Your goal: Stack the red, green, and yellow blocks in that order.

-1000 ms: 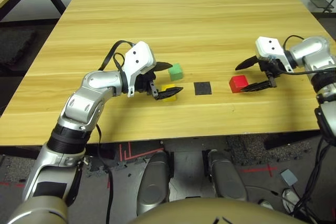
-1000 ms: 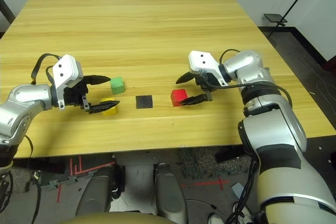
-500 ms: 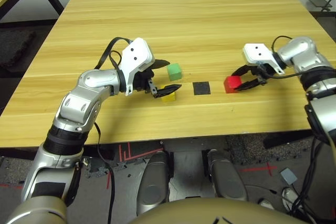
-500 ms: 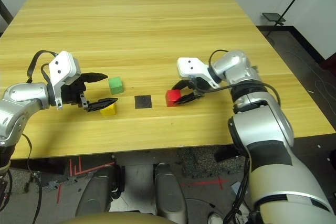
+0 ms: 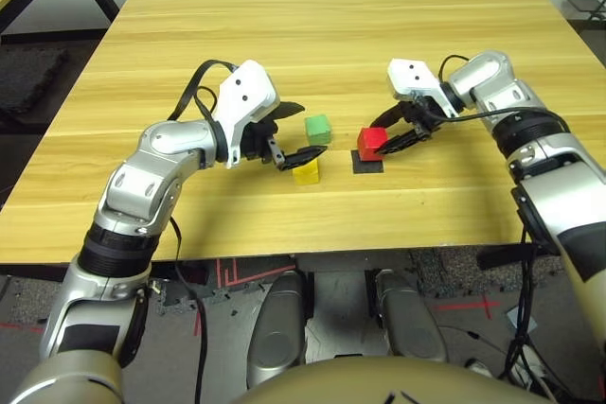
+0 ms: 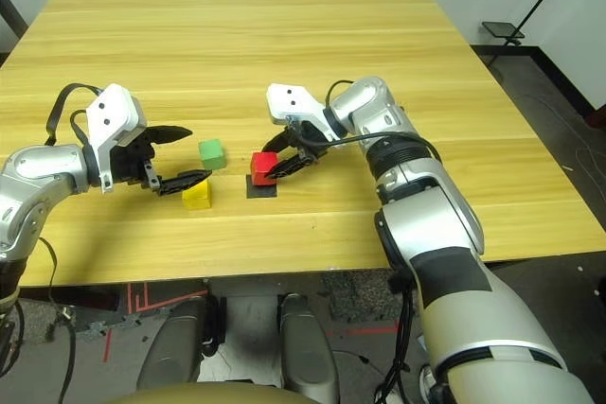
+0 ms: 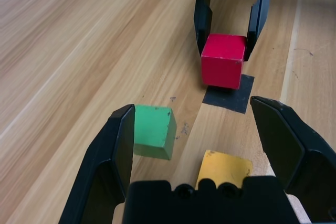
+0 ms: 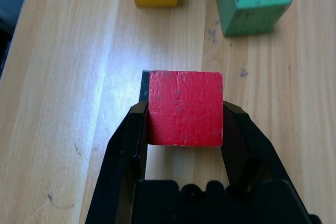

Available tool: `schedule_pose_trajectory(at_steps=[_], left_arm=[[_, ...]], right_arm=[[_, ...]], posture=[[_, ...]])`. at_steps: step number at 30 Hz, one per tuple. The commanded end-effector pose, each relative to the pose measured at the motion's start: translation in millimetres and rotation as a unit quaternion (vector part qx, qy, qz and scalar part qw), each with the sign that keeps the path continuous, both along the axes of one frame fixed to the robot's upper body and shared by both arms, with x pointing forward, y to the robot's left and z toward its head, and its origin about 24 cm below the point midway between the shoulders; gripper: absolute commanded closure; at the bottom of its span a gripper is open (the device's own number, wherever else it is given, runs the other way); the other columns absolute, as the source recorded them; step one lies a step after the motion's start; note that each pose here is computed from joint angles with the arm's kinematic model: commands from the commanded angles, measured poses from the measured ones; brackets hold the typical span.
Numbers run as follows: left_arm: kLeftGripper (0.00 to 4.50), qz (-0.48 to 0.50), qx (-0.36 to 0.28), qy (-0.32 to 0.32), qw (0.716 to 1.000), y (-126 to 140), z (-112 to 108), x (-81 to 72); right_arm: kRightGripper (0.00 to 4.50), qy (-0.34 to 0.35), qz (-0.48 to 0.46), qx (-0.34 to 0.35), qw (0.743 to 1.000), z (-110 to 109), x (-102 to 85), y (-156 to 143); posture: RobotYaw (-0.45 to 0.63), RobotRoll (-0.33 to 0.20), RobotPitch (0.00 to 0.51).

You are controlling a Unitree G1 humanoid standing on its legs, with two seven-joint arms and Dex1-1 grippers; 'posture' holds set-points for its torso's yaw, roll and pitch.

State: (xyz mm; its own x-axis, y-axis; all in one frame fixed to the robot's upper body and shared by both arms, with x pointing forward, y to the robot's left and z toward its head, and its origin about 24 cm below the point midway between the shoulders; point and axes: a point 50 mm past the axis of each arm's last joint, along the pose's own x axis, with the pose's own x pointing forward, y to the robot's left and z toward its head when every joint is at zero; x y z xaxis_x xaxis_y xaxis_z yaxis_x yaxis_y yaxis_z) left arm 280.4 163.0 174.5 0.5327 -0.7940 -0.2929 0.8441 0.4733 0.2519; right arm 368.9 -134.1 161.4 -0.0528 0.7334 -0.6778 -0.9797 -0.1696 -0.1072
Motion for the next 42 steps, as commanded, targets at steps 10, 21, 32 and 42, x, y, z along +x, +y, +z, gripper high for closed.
schedule_pose_trajectory(at_steps=[10,21,32,42], left_arm=[[0.00,0.027,0.003,-0.007,1.000,5.7,0.4,2.5],[0.00,0.040,0.026,-0.013,0.999,7.4,-1.9,20.7],[0.00,-0.041,0.108,-0.002,0.993,0.5,-10.2,44.6],[0.00,-0.050,0.134,0.036,0.989,2.8,-32.9,69.2]], right_arm=[[2.46,0.007,0.019,-0.019,1.000,-12.0,-3.5,9.7],[0.72,0.003,0.040,-0.013,0.999,-17.1,-6.4,9.2],[0.02,-0.052,-0.081,0.102,0.990,51.9,3.6,-57.7],[0.02,-0.044,-0.126,0.137,0.982,50.7,-4.6,-81.9]], posture=[[0.50,-0.178,0.165],[0.48,-0.159,0.156],[0.37,-0.120,0.121],[0.28,-0.084,0.105]])
